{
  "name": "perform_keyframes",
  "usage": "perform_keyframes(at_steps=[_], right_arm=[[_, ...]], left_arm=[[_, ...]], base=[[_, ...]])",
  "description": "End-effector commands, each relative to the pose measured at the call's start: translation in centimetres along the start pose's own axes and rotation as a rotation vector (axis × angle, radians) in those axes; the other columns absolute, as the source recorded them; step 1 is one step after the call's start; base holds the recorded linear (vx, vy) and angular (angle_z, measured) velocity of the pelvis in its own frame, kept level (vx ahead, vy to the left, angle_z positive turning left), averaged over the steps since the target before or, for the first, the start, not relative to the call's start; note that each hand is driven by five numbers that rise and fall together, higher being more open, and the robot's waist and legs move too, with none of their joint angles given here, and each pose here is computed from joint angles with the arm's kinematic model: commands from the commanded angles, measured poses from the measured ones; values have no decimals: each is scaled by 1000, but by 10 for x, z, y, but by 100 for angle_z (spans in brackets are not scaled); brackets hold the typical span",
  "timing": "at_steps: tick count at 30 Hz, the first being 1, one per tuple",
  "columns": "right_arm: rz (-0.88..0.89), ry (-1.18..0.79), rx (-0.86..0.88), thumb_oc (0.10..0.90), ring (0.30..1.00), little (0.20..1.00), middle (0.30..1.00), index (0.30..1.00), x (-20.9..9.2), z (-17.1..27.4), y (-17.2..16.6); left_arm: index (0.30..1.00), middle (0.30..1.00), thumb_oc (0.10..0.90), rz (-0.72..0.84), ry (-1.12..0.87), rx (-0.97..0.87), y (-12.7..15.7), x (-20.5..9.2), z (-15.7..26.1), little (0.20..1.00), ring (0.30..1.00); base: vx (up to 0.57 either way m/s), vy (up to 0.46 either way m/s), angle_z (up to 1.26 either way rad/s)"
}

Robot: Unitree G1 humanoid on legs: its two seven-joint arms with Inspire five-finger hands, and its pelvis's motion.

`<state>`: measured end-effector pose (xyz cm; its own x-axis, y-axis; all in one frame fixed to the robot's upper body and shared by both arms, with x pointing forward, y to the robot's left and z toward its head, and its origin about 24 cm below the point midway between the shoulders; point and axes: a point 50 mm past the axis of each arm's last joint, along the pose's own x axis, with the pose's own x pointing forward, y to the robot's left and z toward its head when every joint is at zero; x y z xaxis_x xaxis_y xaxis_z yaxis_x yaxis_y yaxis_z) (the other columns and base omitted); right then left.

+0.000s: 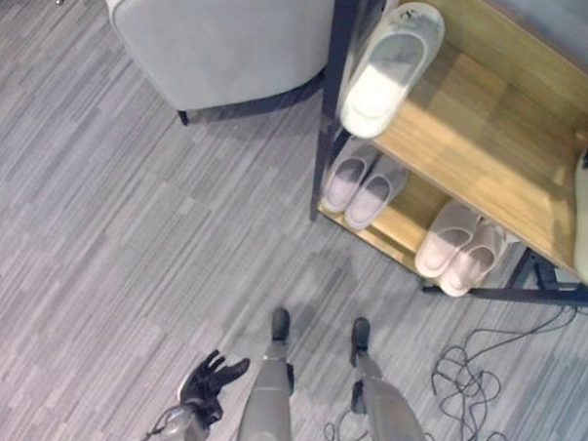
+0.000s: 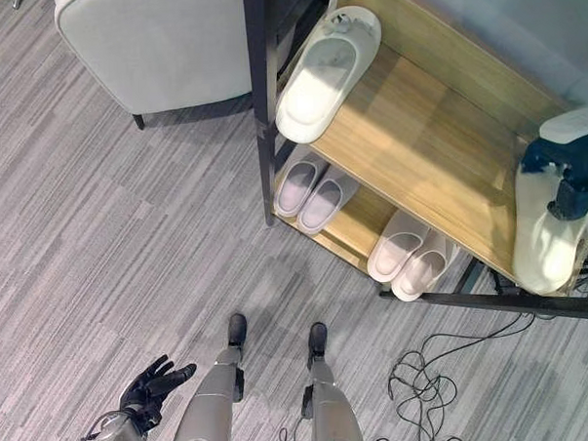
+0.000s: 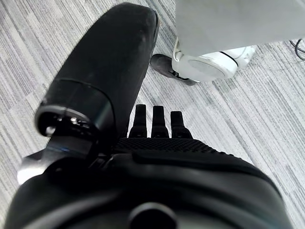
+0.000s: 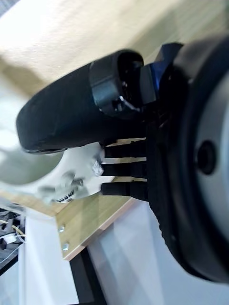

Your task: Arrange the slippers neatly on the shoe rack.

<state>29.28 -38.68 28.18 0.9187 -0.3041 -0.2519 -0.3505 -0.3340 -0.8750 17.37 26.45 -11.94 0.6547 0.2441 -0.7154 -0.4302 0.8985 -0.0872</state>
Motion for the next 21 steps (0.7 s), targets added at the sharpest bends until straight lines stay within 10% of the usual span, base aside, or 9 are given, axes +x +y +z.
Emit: perform_keyframes(at_steps=[1,9,21], right_arm=[[-36,164,-34,400,300,300,300,300,-15,-34,-10],[-108,142,-58,400,300,300,300,300,-20,-32,-15],[-866,-86,359,400,300,300,300,300,-57,6,-18]], left_arm=[[900,900,800,71,60,112,28,-11,-19,900,900],[900,900,800,78,74,151,26,-12,-24,900,900],[900,900,800,121,-21,230,25,-11,-9,900,900]], base=[[0,0,0],[0,0,0],[34,-10,3]])
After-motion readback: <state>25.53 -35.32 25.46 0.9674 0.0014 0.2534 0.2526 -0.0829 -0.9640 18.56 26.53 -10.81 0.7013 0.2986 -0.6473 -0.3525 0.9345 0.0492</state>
